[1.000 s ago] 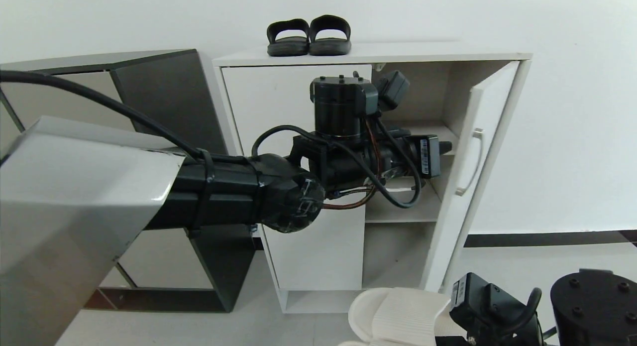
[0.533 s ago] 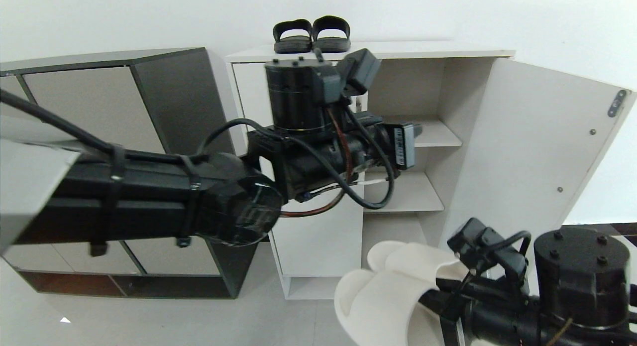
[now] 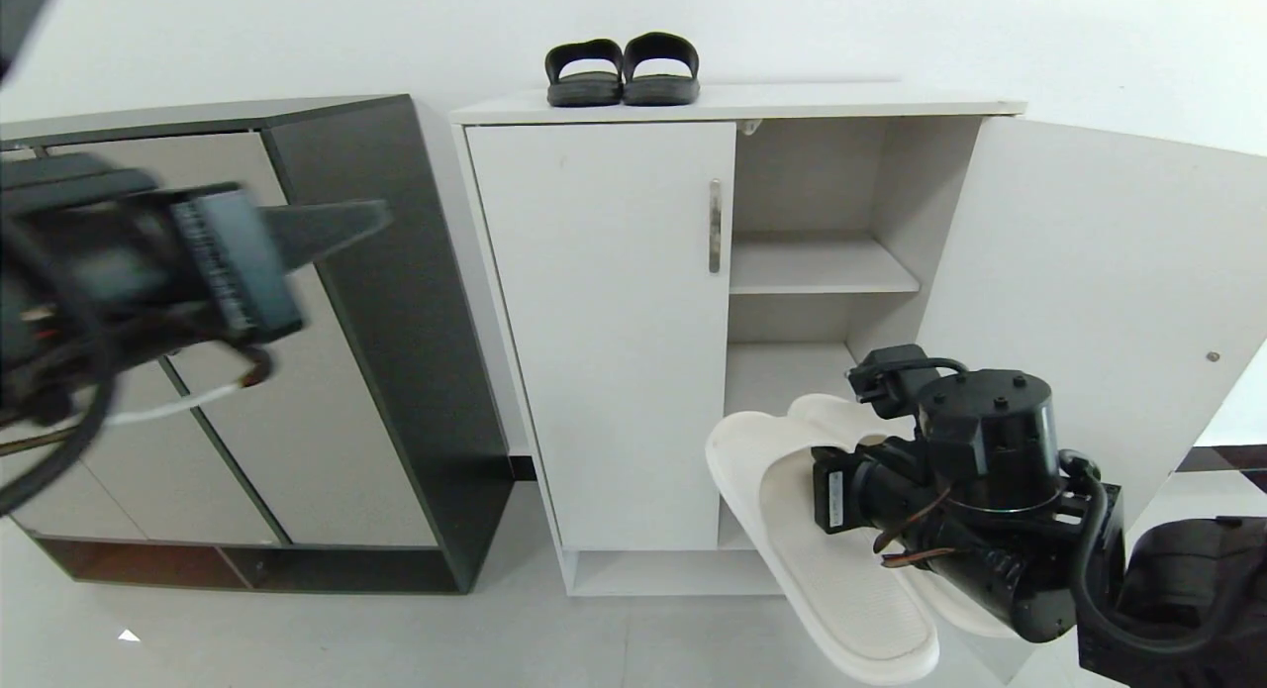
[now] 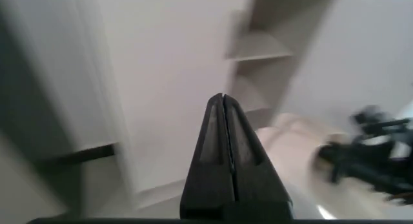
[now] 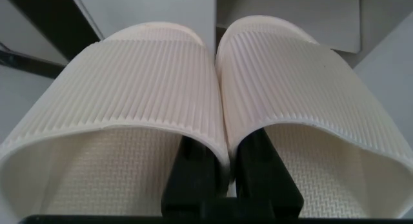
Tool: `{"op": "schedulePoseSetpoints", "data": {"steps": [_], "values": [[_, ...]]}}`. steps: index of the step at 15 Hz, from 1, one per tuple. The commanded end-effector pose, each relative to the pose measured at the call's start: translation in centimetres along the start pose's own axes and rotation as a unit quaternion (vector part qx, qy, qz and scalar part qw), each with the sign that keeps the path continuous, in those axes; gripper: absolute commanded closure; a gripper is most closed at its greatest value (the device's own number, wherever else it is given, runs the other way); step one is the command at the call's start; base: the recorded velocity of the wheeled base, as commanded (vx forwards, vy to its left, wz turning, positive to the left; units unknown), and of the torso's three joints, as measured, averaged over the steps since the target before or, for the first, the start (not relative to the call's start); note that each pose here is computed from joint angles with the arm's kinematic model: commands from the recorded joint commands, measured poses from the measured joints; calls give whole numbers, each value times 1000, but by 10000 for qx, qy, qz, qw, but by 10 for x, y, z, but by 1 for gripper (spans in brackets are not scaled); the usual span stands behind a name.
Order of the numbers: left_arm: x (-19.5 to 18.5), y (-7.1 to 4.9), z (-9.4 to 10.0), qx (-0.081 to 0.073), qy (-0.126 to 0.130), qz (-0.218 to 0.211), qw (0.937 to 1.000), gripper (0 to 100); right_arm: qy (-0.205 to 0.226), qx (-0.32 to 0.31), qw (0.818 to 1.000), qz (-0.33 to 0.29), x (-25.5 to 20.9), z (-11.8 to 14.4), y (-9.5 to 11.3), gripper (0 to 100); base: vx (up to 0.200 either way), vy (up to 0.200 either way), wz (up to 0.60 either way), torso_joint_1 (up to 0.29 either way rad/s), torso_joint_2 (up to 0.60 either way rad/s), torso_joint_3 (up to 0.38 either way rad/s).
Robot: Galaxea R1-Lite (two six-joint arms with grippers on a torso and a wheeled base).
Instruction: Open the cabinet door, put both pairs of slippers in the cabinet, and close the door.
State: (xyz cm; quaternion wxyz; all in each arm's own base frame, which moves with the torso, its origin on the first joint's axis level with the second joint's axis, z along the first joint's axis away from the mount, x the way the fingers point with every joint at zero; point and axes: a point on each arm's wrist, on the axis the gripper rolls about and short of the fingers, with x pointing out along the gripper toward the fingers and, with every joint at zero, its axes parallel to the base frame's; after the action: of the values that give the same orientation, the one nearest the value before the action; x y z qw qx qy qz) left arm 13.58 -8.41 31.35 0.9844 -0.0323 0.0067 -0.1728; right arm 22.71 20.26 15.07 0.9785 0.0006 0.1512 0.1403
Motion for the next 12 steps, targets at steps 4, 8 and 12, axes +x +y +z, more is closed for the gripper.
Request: {"op": "schedulePoseSetpoints", "data": {"steps": [4,8,12], "values": [[-158,49,-128,327,-153,3421,9390,100,143,-91,9998,-117,7,-8,-2,100,0,0,0,0,0,0],[-184,43,-198,705,-390,3590,9299,100,155,-65,9997,-149,9,-10,-4,100,0,0,0,0,0,0],[-179,44,-231,786,-226,2630,9613,100,176,-59,9997,-131,8,-12,-4,100,0,0,0,0,0,0]]}}
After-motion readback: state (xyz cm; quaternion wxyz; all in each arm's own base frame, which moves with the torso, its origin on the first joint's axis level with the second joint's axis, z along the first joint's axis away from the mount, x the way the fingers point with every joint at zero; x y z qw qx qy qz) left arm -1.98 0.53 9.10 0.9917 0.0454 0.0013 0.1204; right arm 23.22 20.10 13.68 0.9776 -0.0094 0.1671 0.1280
